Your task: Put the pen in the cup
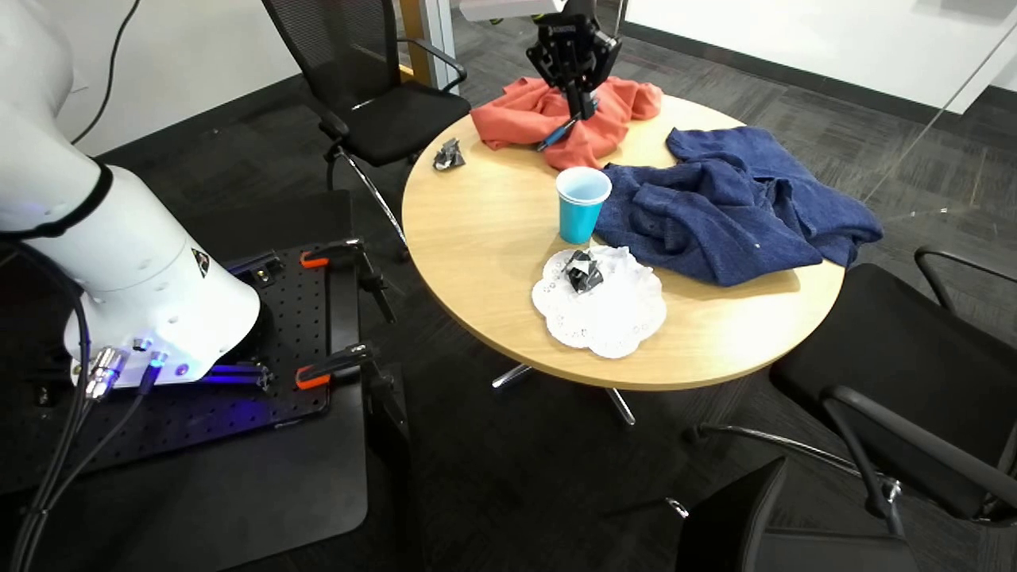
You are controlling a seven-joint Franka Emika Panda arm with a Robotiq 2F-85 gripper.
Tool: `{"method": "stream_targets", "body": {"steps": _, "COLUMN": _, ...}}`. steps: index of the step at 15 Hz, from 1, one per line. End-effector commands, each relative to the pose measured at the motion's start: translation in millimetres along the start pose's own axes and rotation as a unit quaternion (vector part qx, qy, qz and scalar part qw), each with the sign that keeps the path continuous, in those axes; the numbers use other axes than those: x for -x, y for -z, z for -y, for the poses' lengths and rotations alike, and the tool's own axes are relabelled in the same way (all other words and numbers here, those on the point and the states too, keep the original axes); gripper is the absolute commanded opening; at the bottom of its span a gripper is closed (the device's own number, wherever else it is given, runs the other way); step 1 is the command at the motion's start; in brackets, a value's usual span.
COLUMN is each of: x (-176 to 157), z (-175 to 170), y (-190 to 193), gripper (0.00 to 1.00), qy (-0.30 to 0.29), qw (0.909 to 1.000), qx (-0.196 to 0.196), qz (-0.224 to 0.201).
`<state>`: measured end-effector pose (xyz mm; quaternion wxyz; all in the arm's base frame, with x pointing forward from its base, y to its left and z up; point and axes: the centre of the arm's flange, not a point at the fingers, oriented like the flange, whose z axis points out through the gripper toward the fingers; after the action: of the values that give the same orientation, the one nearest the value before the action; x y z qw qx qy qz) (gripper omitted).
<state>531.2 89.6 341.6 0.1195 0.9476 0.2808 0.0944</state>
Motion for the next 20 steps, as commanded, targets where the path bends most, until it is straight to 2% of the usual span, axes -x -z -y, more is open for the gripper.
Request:
{"method": "stream_targets", "body": {"steps": 1, "x": -0.4, "z": -18.6, "y": 3.5, "gripper": 0.04, "qy": 0.005, "qw": 0.9987, "qx": -0.036, "qz": -0.036}}
{"method": "stream_targets", "body": {"steps": 6, "x": 9.8, "z": -33.6, "y": 3.3, "gripper": 0.04, "qy": -0.023, "qw": 0.9969, "qx": -0.057, "qz": -0.05}}
{"method": "stream_targets", "body": {"steps": 7, "x": 14.4, "z": -37.5, "y": 4.2, "gripper": 0.04, "qy": -0.034, "qw": 0.9974, "qx": -0.052, "qz": -0.036}}
{"method": "stream_targets", "body": {"steps": 8, "x": 5.4, "z": -26.1, "y": -0.5, "gripper": 0.04, "qy": -0.025, "qw": 0.9978, "qx": -0.051, "qz": -0.035}}
{"method": "stream_targets", "body": {"steps": 9, "x": 6.6, "z": -28.2, "y": -1.2, "gripper": 0.15, "qy": -0.027, "qw": 0.9978, "qx": -0.051, "qz": -0.034}}
{"method": "stream_targets", "body": {"steps": 14, "x": 5.5, "z": -25.1, "y": -2.3, "gripper": 0.15, "qy": -0.024, "qw": 0.9978, "qx": -0.052, "qz": -0.034}}
{"method": "stream_targets", "body": {"steps": 15, "x": 5.5, "z": -25.1, "y": -2.3, "gripper": 0.04, "qy": -0.024, "qw": 0.9978, "qx": -0.052, "qz": -0.034}}
{"method": "stream_targets", "body": {"steps": 20, "x": 7.9, "z": -40.5, "y": -11.6, "gripper": 0.04, "qy": 0.015, "qw": 0.9934, "qx": -0.092, "qz": -0.067}}
